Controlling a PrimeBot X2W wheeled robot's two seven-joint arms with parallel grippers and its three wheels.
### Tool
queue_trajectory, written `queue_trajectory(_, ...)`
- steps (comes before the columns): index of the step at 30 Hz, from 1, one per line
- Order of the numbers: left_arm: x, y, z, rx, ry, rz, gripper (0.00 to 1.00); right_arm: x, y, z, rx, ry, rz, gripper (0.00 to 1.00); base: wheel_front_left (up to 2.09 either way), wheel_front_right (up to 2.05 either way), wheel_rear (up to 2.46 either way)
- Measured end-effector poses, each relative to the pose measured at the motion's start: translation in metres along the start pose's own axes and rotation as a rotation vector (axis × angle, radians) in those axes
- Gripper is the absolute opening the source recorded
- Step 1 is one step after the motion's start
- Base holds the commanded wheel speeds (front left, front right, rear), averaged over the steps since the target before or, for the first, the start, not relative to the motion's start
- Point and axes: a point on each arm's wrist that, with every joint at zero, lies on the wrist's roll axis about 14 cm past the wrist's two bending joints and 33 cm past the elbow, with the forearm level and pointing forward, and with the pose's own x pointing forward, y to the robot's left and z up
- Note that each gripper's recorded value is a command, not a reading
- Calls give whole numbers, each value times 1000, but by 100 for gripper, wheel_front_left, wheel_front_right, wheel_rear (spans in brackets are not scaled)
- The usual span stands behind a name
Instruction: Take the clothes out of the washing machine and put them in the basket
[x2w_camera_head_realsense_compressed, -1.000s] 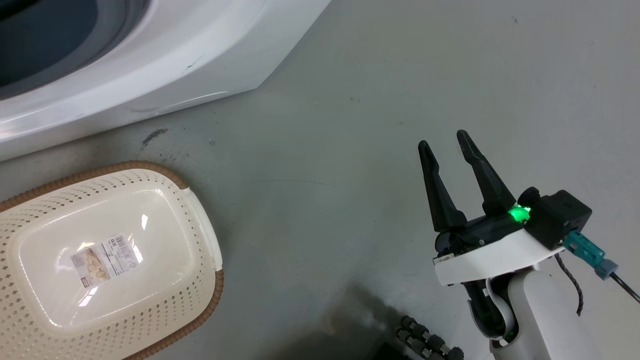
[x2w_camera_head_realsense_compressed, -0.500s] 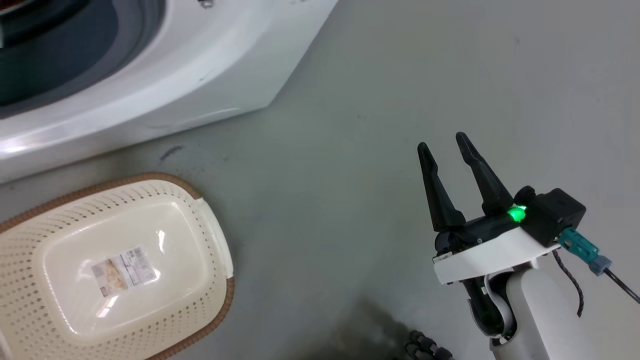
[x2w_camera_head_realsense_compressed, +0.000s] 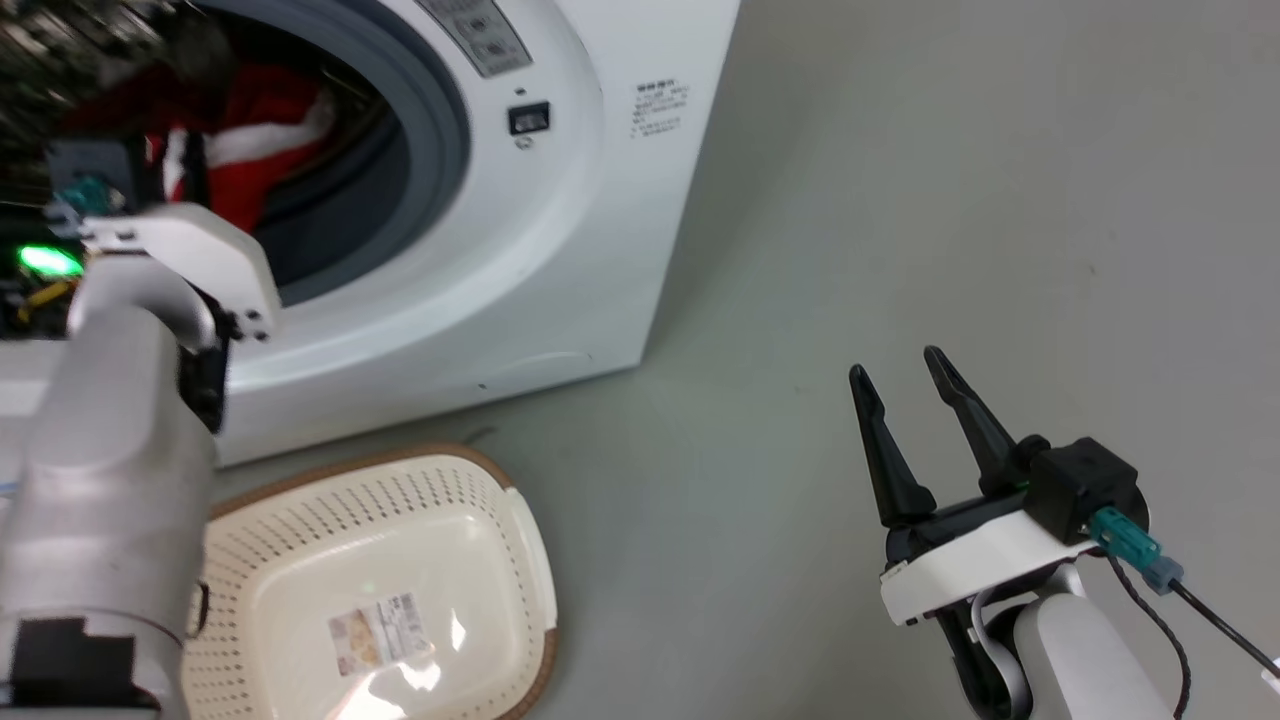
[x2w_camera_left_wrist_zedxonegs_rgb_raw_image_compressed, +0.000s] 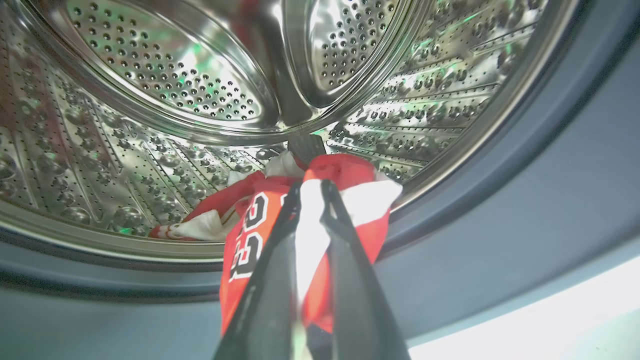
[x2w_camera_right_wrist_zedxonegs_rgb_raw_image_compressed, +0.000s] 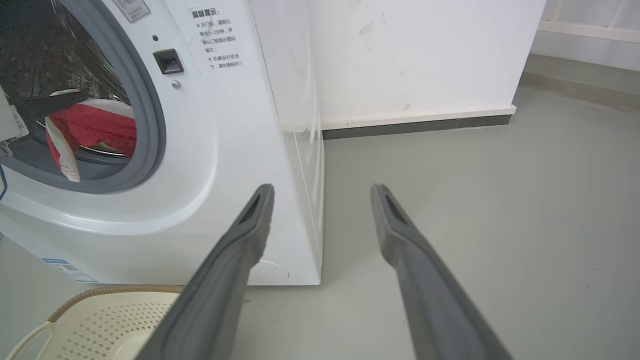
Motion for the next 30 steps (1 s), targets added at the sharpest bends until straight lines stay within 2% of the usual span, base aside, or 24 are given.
queue_trajectory(5, -44, -3, 12, -26, -46, 16, 0, -10, 11, 15, 5, -42, 28, 100, 0, 0, 0)
queue_trajectory(10, -79, 7, 46, -52, -144, 51, 0, -17, 24, 28, 10, -74, 65, 100, 0, 0, 0)
queue_trajectory(15, -115, 16, 92, -63, -307, 73, 0, -22, 37, 38, 18, -97, 101, 100, 0, 0, 0)
queue_trajectory(23, -180, 15, 136, -82, -534, 97, 0, -24, 50, 46, 21, -114, 140, 100, 0, 0, 0)
queue_trajectory(30, -225, 5, 124, -91, -579, 106, 0, -18, 65, 48, 14, -115, 183, 100, 0, 0, 0)
